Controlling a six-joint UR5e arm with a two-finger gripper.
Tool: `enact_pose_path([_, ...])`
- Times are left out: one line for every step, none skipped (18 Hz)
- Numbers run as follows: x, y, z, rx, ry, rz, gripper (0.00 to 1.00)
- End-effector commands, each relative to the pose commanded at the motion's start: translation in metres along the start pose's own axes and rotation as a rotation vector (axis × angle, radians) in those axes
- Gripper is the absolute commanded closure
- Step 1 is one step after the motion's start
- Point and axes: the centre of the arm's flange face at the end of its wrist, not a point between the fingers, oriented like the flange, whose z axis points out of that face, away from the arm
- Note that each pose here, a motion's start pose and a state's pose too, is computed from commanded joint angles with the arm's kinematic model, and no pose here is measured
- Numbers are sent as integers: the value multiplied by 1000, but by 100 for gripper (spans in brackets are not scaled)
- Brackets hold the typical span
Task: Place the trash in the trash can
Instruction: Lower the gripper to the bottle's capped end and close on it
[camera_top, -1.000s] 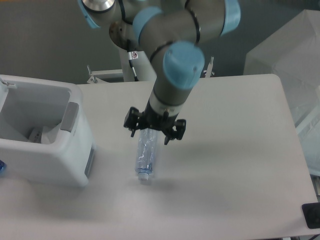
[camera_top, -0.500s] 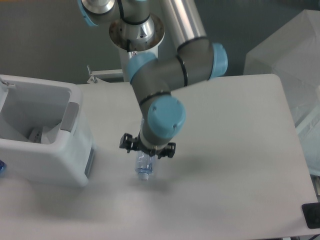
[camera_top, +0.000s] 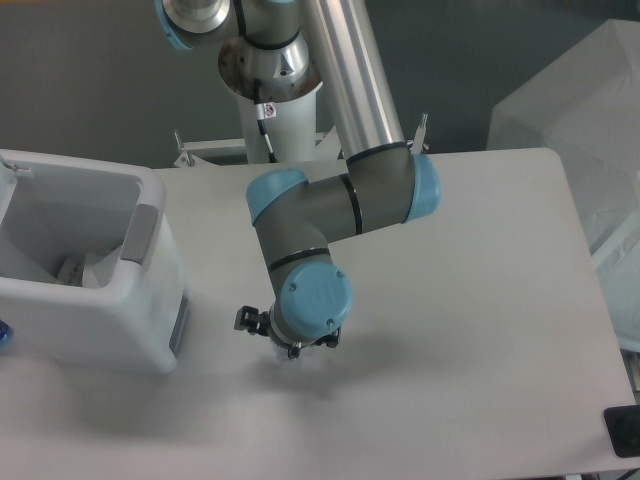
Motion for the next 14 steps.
enact_pose_path([-3,-3,2,-5,-8,-2,0])
enact_pose_path([-4,-6,5,-9,-11,0,1])
enact_pose_path([-3,-10,7,-11,-14,4,4])
enact_pose_path([-4,-14,9,-14,-16,4,7])
enact_pose_path([-5,-15,10,-14,-16,1,8])
enact_pose_path([-5,-16,11,-15,-15,-2,12])
enact_pose_path([-5,-16,11,-15,-15,-2,16])
enact_pose_path([-4,-17,12,-17,-15,-1,19])
enact_pose_path([-5,-16,12,-17,-16,-1,22])
enact_pose_path([-2,-18,16,-23,-17,2,26])
enact_pose_path([-2,-19,18,-26,-16,3,32])
enact_pose_path([-2,-18,18,-29,-21,1,39])
enact_pose_path([-2,-18,18,-29,-21,0,46])
enact_pose_path([-2,-19,18,-27,-22,-9,52])
